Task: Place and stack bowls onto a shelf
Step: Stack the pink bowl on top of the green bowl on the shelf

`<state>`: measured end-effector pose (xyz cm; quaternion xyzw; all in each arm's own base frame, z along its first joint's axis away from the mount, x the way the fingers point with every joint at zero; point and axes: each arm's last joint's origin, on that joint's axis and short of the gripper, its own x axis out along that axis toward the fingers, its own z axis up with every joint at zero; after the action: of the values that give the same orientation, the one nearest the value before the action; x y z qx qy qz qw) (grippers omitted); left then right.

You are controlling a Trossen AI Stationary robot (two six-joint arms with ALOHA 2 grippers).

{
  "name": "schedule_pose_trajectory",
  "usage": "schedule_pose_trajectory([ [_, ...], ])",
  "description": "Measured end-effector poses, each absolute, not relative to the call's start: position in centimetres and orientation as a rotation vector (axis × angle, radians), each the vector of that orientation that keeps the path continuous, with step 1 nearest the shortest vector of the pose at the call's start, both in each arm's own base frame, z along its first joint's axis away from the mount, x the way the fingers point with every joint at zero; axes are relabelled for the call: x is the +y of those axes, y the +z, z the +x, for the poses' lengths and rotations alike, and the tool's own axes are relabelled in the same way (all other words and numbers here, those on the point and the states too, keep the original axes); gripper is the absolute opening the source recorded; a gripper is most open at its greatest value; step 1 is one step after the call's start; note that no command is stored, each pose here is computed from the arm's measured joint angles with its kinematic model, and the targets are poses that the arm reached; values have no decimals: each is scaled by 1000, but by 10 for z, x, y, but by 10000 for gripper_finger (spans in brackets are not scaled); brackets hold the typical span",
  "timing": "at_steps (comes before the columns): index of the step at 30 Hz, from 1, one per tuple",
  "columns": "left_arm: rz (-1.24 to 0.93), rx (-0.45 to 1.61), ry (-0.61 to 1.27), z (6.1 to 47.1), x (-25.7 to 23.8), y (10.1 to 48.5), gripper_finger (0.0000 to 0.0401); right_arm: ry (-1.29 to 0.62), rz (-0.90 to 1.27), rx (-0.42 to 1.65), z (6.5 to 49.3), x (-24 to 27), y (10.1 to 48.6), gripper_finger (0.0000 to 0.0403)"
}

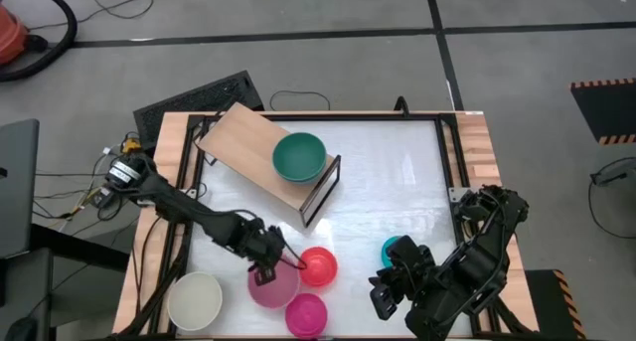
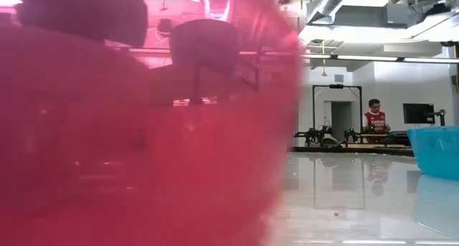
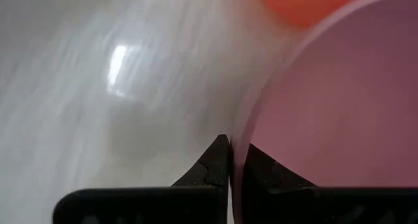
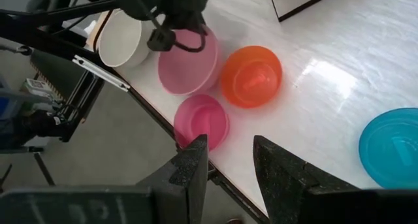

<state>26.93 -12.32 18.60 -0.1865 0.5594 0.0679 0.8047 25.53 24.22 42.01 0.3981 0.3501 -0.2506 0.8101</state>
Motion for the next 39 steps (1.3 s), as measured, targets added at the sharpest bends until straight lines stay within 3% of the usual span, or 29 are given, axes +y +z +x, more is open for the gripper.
schedule_pose_trajectory([
  [12, -497, 876, 174, 310, -83, 200, 0, -546, 831, 745, 260, 236, 420, 148],
  [17, -536, 1006, 172, 304, -81, 200, 0, -561, 834, 739, 265, 232, 419, 148],
  [24, -406, 1222, 257, 278, -98, 203, 0, -566, 820, 732, 271, 228, 419, 148],
  [34, -433, 1186, 246, 278, -105, 192, 5, -485, 728, 752, 290, 232, 408, 149],
  [39, -450, 1145, 216, 282, -108, 194, 46, -479, 727, 780, 306, 229, 392, 158],
])
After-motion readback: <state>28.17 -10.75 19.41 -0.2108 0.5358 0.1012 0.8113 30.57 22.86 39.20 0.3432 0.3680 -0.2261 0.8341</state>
